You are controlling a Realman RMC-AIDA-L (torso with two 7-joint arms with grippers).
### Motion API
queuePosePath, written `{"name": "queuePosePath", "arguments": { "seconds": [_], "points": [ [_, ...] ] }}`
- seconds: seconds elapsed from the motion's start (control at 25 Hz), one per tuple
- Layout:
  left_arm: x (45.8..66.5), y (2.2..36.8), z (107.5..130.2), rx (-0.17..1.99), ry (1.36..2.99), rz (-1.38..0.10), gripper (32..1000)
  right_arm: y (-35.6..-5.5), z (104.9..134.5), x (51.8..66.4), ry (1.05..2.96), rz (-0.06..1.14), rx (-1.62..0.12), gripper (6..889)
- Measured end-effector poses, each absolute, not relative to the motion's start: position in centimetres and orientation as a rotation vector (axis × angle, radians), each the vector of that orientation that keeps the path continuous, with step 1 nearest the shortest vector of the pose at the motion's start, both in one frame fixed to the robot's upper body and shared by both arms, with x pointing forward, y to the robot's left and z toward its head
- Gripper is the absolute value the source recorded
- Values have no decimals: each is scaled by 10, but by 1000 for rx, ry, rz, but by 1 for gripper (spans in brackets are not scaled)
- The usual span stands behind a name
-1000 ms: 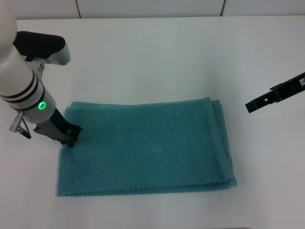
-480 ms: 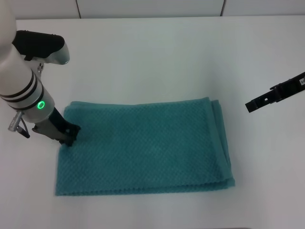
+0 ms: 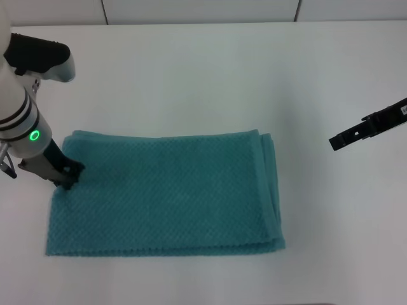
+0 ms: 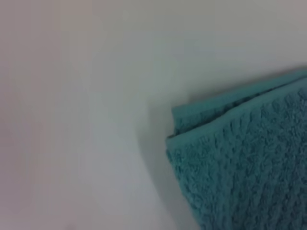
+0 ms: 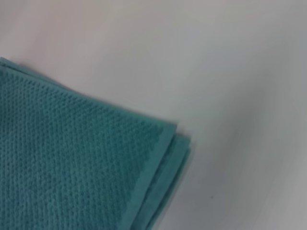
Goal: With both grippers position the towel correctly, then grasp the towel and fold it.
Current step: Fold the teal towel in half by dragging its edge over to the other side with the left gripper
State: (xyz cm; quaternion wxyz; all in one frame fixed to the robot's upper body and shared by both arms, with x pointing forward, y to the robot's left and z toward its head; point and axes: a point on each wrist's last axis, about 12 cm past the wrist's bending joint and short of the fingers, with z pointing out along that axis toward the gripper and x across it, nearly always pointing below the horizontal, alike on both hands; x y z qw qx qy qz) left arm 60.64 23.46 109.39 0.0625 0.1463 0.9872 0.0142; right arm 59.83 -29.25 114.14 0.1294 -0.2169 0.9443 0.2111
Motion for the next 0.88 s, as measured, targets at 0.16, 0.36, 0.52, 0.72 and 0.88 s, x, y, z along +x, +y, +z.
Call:
{"name": "queuePosePath", "arguments": {
  "seconds": [0.16,0.36,0.52,0.72,0.88],
  "points": [
    [609,240,1098,444,2970,67,79,-293,1141,598,2746,612,-629,856],
    [610,255,1100,434,2971,120,78,-294,1142,599,2745,609,-628,856],
    [611,272,1102,405,2973,165,78,-294,1141,599,2744,607,-626,857],
    [612,291,1106,373,2972,213,77,-294,1141,599,2744,607,-625,857],
    [613,294,1109,378,2967,231,77,-294,1141,599,2744,608,-625,856]
  ]
}}
